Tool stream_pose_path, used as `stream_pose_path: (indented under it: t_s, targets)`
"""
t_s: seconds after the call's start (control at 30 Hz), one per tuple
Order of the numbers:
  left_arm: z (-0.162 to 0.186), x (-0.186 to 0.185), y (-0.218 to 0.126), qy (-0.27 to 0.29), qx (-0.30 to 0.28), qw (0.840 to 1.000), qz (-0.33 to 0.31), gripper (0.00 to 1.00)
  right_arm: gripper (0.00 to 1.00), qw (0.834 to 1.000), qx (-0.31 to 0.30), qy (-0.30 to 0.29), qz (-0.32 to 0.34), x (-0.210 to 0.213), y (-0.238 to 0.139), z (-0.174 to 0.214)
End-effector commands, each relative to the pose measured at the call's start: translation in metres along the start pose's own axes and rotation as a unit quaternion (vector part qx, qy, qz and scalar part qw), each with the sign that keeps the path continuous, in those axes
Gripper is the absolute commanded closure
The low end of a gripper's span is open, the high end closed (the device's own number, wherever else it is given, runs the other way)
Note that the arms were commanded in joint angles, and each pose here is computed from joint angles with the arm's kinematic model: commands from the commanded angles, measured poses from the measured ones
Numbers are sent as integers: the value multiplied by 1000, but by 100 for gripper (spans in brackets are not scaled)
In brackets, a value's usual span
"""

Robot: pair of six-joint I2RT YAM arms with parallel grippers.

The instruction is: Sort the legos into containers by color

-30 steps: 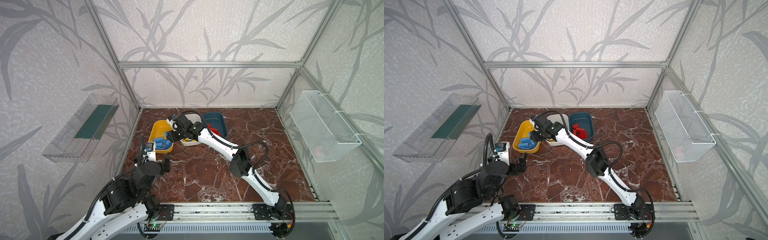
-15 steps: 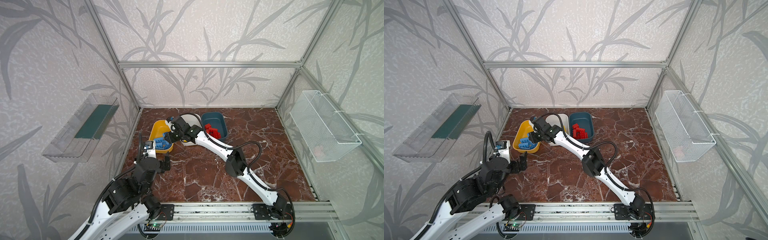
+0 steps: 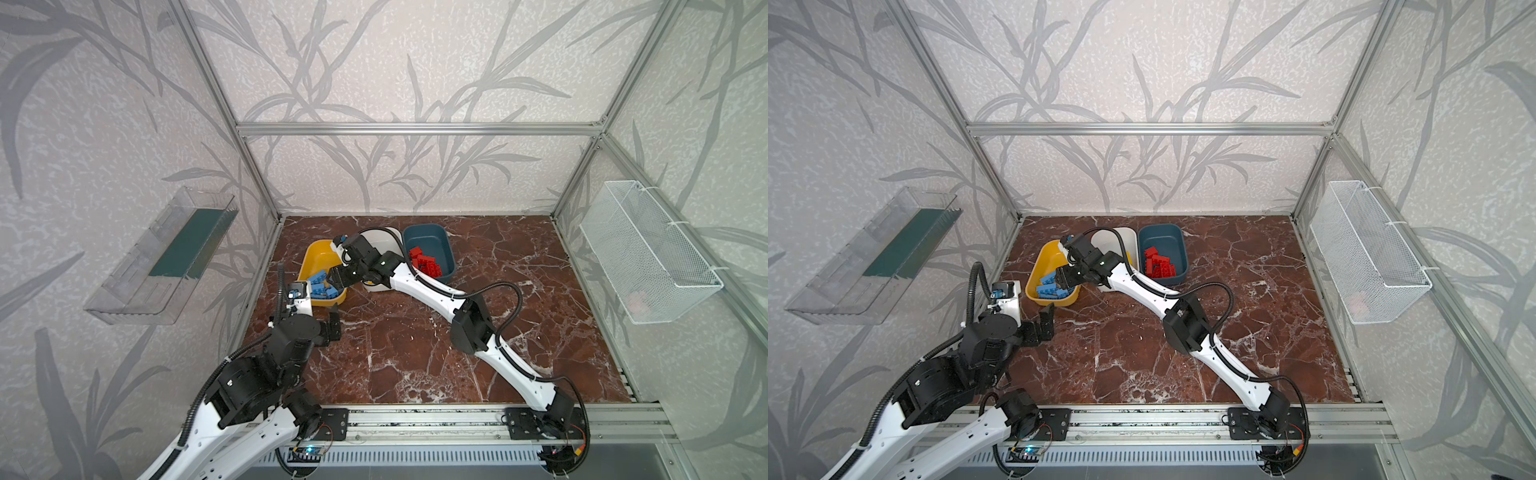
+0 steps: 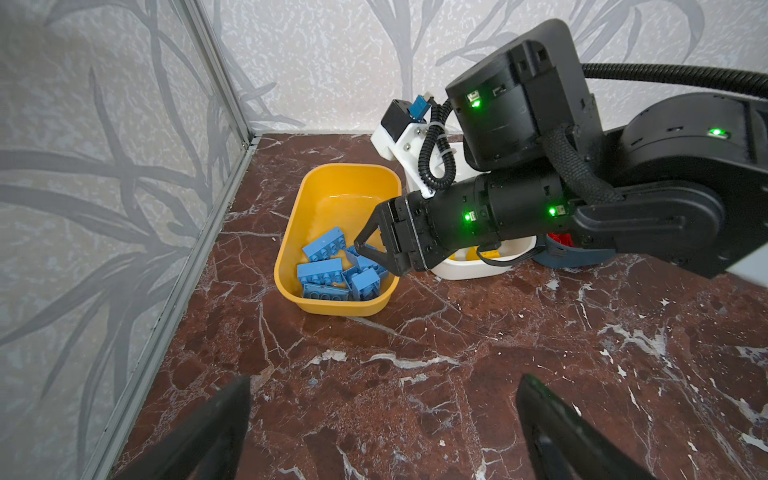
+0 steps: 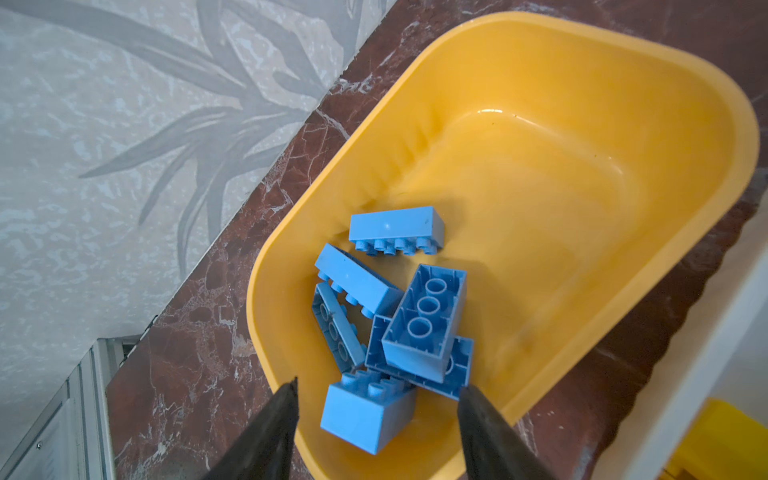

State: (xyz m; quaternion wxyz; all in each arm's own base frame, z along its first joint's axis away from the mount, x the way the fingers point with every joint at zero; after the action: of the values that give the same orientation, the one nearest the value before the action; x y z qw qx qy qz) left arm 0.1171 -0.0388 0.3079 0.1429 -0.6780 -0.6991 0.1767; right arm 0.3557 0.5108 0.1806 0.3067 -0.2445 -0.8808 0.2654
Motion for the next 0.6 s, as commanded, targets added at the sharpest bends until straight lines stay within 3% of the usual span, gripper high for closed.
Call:
stream_pose_path:
  t_s: [0.0,0.27,0.57]
  targets:
    - [0,6,1,1,-18,999,-31,1,37,998,-52,-33,-15,23,-49,-35]
    - [1,22,-7,-30,-59,995,-68,1,25,996,-44,-73,24,28,-117,-31]
    - [14,23,-1,-37,-97,993,-50,1,13,987,-98,-74,103,-19,-232,26]
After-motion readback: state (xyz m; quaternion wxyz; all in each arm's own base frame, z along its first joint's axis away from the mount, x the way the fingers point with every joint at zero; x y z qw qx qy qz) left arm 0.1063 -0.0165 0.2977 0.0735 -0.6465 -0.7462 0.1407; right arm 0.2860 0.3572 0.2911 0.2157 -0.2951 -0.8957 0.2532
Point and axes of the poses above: each gripper's point midway between its finger pads, its own y axis out along the fingers, its own x axis along the line the jaws close on, z = x × y, the point moved 9 cm from there along -y, back along the fingers, and after that the axes turned 2 degrees about -y, right-handed, at the moved point
